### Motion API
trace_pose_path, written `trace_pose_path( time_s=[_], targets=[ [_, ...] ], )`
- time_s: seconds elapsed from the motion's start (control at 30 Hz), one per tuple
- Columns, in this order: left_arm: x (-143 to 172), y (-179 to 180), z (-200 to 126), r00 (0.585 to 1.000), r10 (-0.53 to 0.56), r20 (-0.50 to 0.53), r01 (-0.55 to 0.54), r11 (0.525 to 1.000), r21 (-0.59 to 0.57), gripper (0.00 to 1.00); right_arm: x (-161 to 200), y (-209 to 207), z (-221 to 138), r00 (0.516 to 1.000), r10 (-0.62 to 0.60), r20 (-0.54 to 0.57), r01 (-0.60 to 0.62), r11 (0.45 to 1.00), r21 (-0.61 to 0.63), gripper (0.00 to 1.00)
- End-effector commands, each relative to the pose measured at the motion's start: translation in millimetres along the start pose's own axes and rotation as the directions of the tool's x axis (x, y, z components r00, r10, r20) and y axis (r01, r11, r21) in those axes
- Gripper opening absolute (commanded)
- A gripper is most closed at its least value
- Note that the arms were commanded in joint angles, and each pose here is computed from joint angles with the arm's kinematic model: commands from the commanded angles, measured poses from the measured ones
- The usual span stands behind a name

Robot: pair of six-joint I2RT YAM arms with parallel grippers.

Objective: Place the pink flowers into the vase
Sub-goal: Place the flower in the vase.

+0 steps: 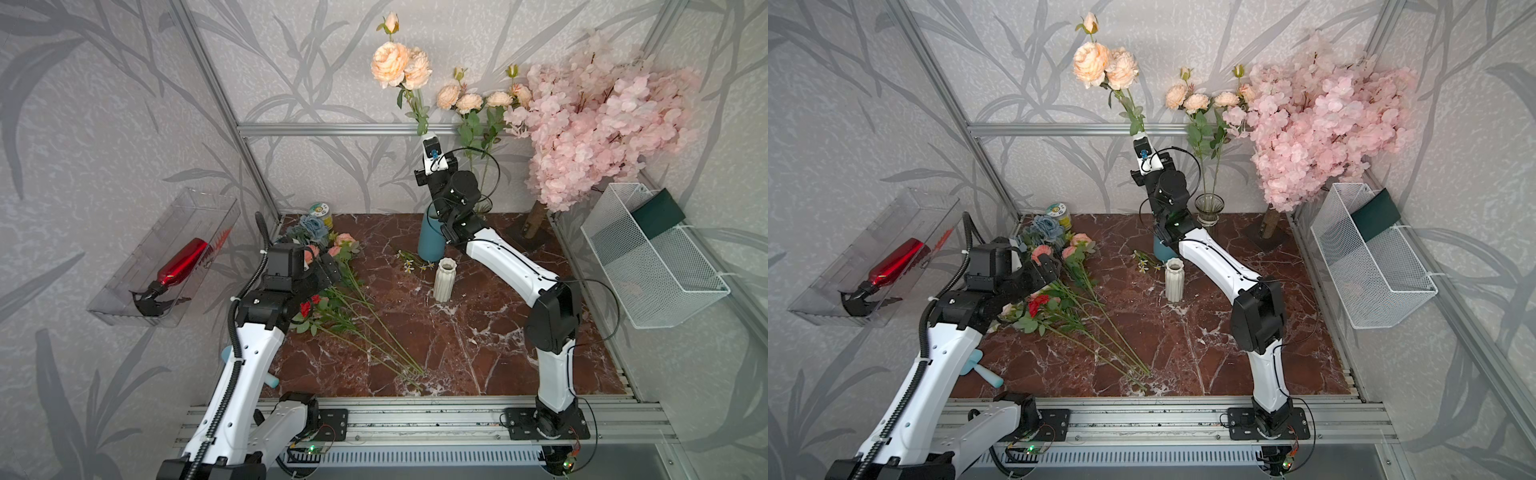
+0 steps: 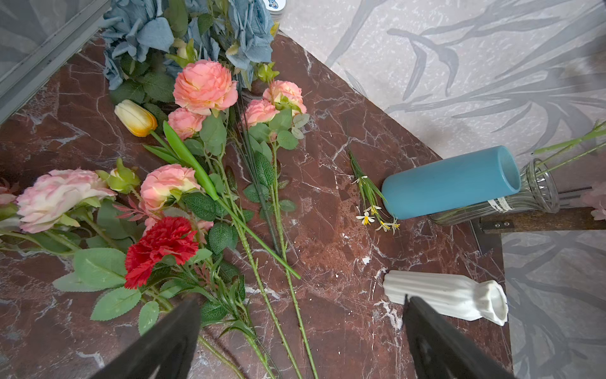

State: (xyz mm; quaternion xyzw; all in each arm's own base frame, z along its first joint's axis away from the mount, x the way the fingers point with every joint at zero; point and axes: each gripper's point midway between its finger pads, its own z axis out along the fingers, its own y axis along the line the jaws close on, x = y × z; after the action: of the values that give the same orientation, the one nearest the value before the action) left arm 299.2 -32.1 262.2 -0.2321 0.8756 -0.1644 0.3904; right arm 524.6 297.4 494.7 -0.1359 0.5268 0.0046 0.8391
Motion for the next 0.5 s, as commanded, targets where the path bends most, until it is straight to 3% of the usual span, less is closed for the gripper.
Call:
trace_pose_path(
  time_s=[0.0,0.47],
  targets=[
    [-2,-2,1,1.000,0.014,0.005,-0.014,1.000,0.005,0.97,7,-10,5,1.000,-0.011,-0.007,0.011,0.999,0.036,0.00],
    [-3,0,5,1.000,0.021,0.011,-0.021,1.000,-0.011,0.97,77,-13,12,0.985,0.057,-0.162,-0.054,0.998,0.026,0.00]
  ],
)
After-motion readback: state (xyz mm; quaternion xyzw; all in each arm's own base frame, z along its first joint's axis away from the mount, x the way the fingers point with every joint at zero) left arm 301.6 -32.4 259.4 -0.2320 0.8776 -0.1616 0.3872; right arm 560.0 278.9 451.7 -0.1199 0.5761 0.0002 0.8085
